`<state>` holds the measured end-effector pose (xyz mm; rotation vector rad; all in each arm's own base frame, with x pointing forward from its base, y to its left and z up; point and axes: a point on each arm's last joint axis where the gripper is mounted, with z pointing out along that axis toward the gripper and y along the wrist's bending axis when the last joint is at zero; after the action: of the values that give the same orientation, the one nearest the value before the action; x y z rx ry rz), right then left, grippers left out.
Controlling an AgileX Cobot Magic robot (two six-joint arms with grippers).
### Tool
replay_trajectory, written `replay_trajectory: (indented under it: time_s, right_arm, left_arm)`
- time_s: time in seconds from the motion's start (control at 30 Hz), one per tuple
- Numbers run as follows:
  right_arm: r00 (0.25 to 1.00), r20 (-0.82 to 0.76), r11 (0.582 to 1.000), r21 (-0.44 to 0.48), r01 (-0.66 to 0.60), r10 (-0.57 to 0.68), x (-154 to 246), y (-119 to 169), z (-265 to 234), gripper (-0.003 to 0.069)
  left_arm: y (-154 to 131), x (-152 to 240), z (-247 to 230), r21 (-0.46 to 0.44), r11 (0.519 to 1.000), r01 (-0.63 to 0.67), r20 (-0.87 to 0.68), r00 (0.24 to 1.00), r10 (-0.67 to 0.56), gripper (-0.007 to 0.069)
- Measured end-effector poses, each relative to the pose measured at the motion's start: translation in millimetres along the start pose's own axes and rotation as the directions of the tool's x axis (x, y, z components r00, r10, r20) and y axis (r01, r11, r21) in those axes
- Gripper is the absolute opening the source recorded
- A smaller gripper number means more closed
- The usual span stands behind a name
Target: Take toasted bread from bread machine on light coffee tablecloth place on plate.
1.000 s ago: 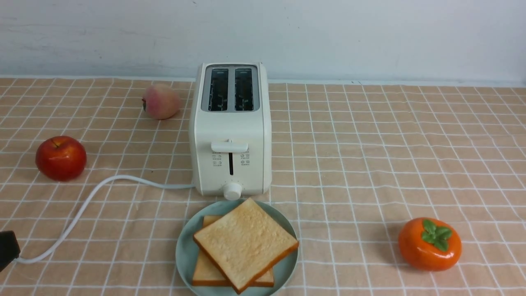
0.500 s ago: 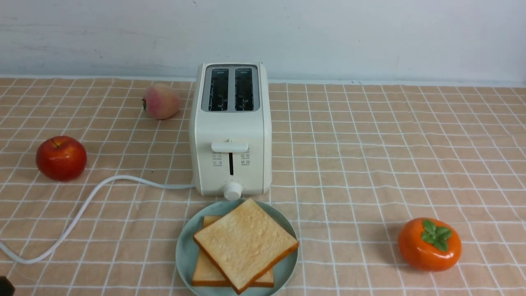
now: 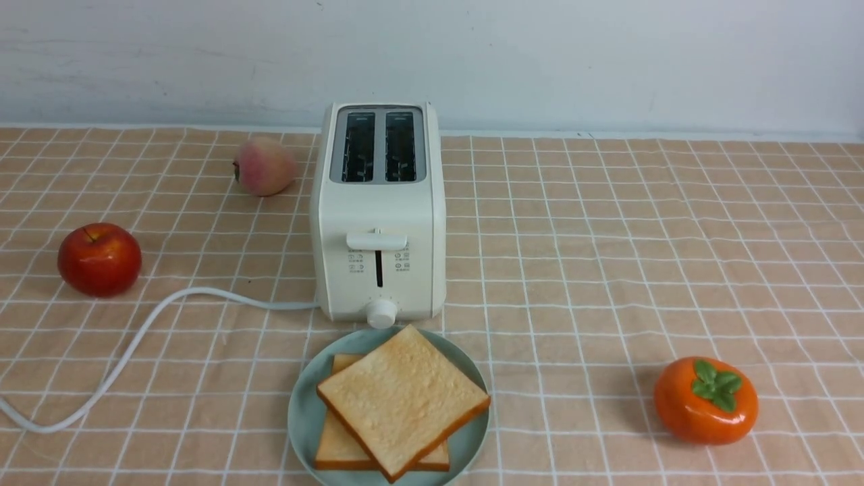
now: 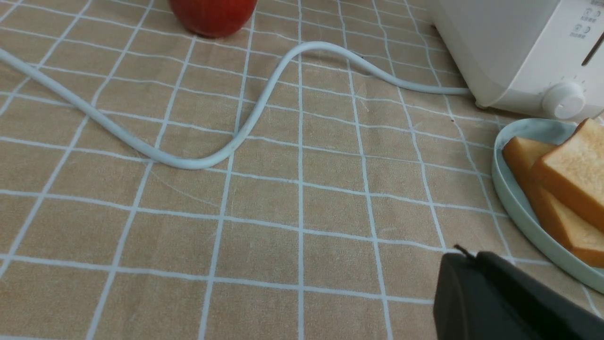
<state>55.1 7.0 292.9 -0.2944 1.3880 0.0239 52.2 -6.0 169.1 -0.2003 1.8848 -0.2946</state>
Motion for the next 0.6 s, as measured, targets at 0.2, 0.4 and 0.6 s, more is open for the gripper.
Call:
replay_trajectory:
  time_s: [0.2,0.4,0.6]
  right_arm:
    - [1.0,0.0,1.0,0.0,0.0,0.0,0.0,0.0,0.0,0.0043]
    - [1.0,0.0,1.0,0.0,0.002,-0.002,0.0,0.0,0.0,0.0044]
    - [0.994,-0.031,0.994,-0.04,-0.103,0.102,2.4,3.9,-0.1,0.0055]
  left_arm:
    - [0.0,0.0,0.0,0.0,1.0,0.0,0.0,1.0,0.0,0.0003]
    - [0.0,0.0,0.0,0.0,1.0,0.0,0.0,1.0,0.0,0.0008]
    - [0.0,0.0,0.0,0.0,1.0,0.0,0.0,1.0,0.0,0.0017]
